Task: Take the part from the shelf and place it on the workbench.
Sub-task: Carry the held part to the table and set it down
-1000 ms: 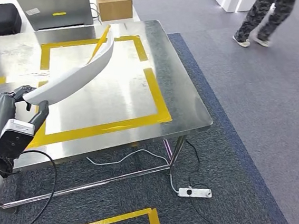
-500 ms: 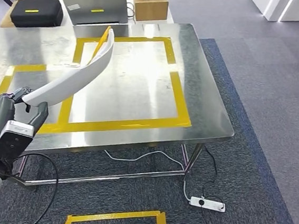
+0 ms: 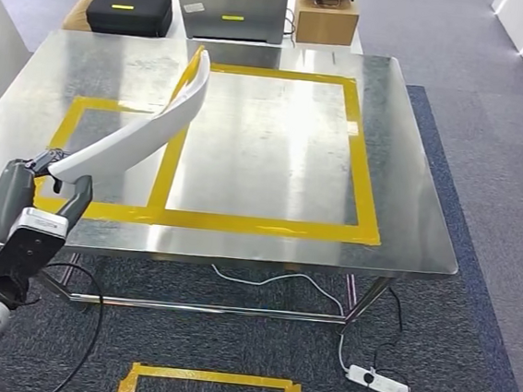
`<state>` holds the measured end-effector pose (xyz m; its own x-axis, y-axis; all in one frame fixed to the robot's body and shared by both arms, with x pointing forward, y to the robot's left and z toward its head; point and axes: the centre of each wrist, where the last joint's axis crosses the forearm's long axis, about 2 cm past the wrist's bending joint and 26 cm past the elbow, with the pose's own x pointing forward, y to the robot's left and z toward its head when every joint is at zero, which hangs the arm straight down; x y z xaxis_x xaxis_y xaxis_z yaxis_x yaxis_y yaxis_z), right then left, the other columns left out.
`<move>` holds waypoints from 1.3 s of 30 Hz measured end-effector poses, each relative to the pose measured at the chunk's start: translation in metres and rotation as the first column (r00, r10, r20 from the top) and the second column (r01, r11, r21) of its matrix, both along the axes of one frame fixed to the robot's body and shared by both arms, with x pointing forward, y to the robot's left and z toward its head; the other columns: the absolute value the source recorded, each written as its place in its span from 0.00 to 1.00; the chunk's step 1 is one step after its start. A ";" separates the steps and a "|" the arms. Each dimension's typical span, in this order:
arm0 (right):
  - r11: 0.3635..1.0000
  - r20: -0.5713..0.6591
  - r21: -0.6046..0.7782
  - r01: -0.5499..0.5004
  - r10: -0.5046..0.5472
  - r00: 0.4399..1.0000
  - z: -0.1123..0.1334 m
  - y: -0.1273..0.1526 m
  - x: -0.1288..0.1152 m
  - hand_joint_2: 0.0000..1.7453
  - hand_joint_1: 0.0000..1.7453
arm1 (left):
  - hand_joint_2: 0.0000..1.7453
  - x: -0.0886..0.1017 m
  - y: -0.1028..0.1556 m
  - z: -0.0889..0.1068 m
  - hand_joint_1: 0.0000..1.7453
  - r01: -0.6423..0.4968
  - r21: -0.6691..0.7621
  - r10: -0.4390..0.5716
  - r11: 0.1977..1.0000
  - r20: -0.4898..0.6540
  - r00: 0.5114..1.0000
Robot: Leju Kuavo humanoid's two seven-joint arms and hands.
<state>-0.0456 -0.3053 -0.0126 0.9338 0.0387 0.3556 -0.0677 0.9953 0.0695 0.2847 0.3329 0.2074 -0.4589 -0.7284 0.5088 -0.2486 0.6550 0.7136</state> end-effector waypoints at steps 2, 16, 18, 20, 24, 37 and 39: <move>1.000 0.001 0.000 0.000 0.000 1.000 0.000 0.000 0.001 0.00 0.00 | 1.00 0.003 -0.001 0.004 1.00 0.006 0.008 -0.006 1.000 0.008 1.000; 0.999 -0.022 -0.001 -0.034 0.034 0.999 0.000 0.001 0.009 0.00 0.00 | 1.00 0.041 -0.018 0.025 1.00 0.001 0.237 -0.001 0.971 -0.004 1.000; 0.999 -0.019 -0.002 -0.042 0.042 0.999 0.000 0.001 0.011 0.00 0.00 | 1.00 0.049 -0.019 0.024 1.00 -0.021 0.272 0.031 0.962 -0.035 0.999; 0.999 -0.016 -0.003 -0.047 0.047 0.999 0.000 0.000 0.013 0.00 0.00 | 1.00 0.058 -0.019 0.023 1.00 -0.047 0.306 0.070 0.951 -0.064 0.995; 0.999 -0.015 -0.004 -0.049 0.049 0.999 -0.001 0.000 0.014 0.00 0.00 | 1.00 0.074 -0.017 0.022 1.00 -0.101 0.379 0.152 0.920 -0.109 0.982; 0.999 -0.025 -0.008 -0.048 0.048 0.999 -0.003 0.000 0.016 0.00 0.00 | 1.00 0.102 0.012 0.004 1.00 -0.261 0.587 0.417 0.767 -0.145 0.897; 0.999 -0.023 -0.007 -0.048 0.048 0.999 -0.003 0.000 0.016 0.00 0.00 | 1.00 0.103 0.018 0.000 1.00 -0.278 0.608 0.450 0.744 -0.147 0.881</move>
<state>-0.0291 -0.3048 -0.0156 0.9388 0.0860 0.3334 -0.1137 0.9914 0.0645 0.3877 0.3511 0.2071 -0.0070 -0.9997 0.0215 -0.1286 0.0223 0.9915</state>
